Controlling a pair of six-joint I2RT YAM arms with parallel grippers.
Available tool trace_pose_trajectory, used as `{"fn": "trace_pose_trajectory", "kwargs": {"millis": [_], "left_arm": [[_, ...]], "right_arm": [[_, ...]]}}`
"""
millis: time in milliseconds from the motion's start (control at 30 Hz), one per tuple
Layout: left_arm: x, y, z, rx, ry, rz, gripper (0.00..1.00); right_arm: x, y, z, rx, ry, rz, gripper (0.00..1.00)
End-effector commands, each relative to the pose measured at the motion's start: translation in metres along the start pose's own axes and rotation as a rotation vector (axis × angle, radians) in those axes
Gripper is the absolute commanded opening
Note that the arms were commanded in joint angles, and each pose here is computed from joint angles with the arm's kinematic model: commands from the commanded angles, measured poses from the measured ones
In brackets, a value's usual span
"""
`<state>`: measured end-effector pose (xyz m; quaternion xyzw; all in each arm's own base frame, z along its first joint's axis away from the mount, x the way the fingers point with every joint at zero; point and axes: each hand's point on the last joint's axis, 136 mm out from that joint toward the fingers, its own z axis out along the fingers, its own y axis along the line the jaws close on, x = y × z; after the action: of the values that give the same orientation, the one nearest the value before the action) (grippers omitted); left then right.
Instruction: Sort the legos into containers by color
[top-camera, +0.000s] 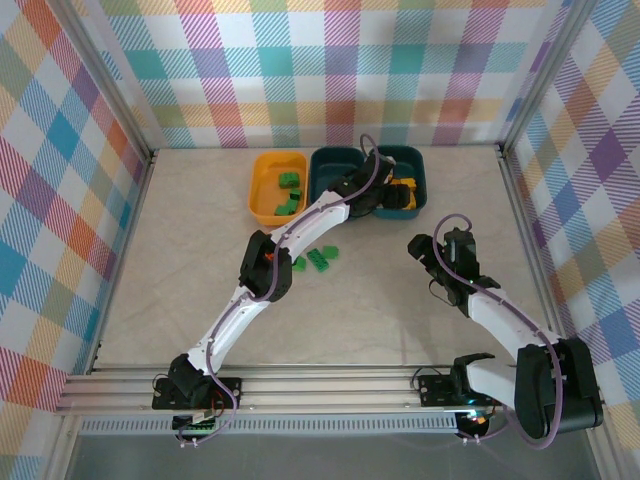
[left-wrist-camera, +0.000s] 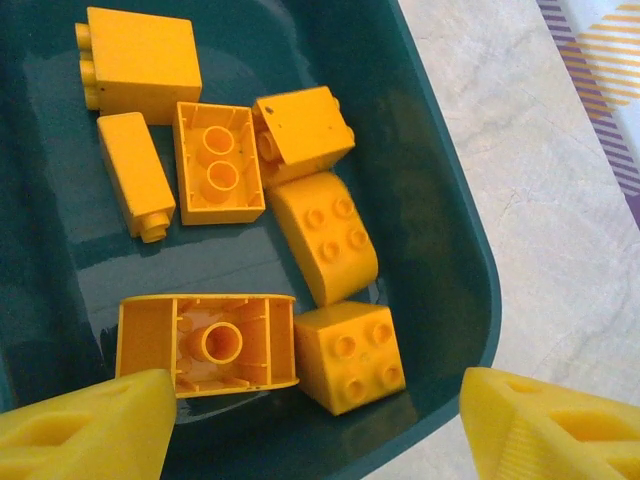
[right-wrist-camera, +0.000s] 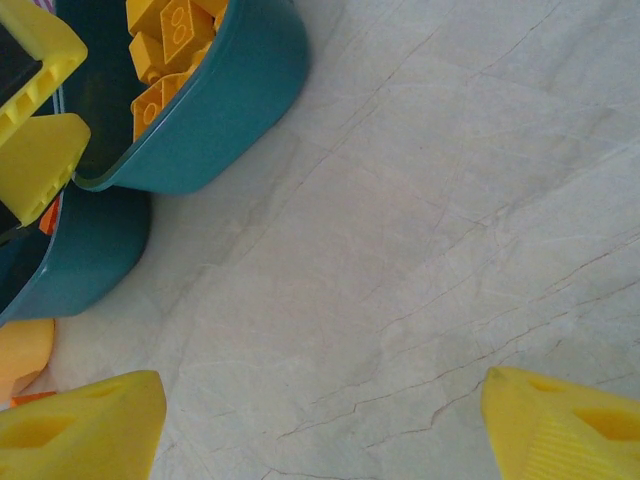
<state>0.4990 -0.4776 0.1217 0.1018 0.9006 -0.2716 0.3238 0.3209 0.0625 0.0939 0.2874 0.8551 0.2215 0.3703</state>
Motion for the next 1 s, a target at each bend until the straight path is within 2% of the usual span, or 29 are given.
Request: {"fn": "trace_pose_trajectory", "kwargs": {"millis": [0,133,233,333,433,500,600,700,800,967], "left_arm": [[-0.049,-0.052,-0.074,0.083,-0.103,0.070,0.76],[-0.054,-0.036,-0.109,-0.008,-0.132,0.047,0.76],[-0.041,-0.002,-0.133,-0.052,-0.155,-0.045,0.77],[-0.015,0.053,-0.168,-0.120,-0.176,-0.189,0.78],[0.030,0.131,-0.207,-0.252,-0.181,-0.390,0.79],[0.072,0.182,-0.232,-0.353,-0.140,-0.514,0.81],[0.132,0.229,-0.258,-0.450,-0.056,-0.624,0.81],[0.172,0.247,-0.277,-0.478,-0.003,-0.656,0.82],[0.194,0.253,-0.292,-0.501,0.020,-0.648,0.82],[0.200,0.252,-0.307,-0.484,-0.003,-0.628,0.83]], "right_arm": [[-0.006,0.008,-0.002,-0.026,-0.020,-0.005,0.82],[-0.005,0.017,-0.002,-0.062,-0.019,-0.045,0.81],[0.002,0.035,0.001,-0.087,0.002,-0.146,0.78],[0.023,0.069,0.006,-0.127,0.034,-0.333,0.76],[0.059,0.111,0.009,-0.210,0.109,-0.556,0.74],[0.087,0.130,0.014,-0.248,0.176,-0.681,0.74],[0.132,0.148,0.020,-0.315,0.329,-0.797,0.76],[0.172,0.157,0.027,-0.339,0.443,-0.909,0.77],[0.204,0.159,0.036,-0.317,0.513,-1.004,0.78],[0.223,0.154,0.055,-0.242,0.529,-1.056,0.77]]}}
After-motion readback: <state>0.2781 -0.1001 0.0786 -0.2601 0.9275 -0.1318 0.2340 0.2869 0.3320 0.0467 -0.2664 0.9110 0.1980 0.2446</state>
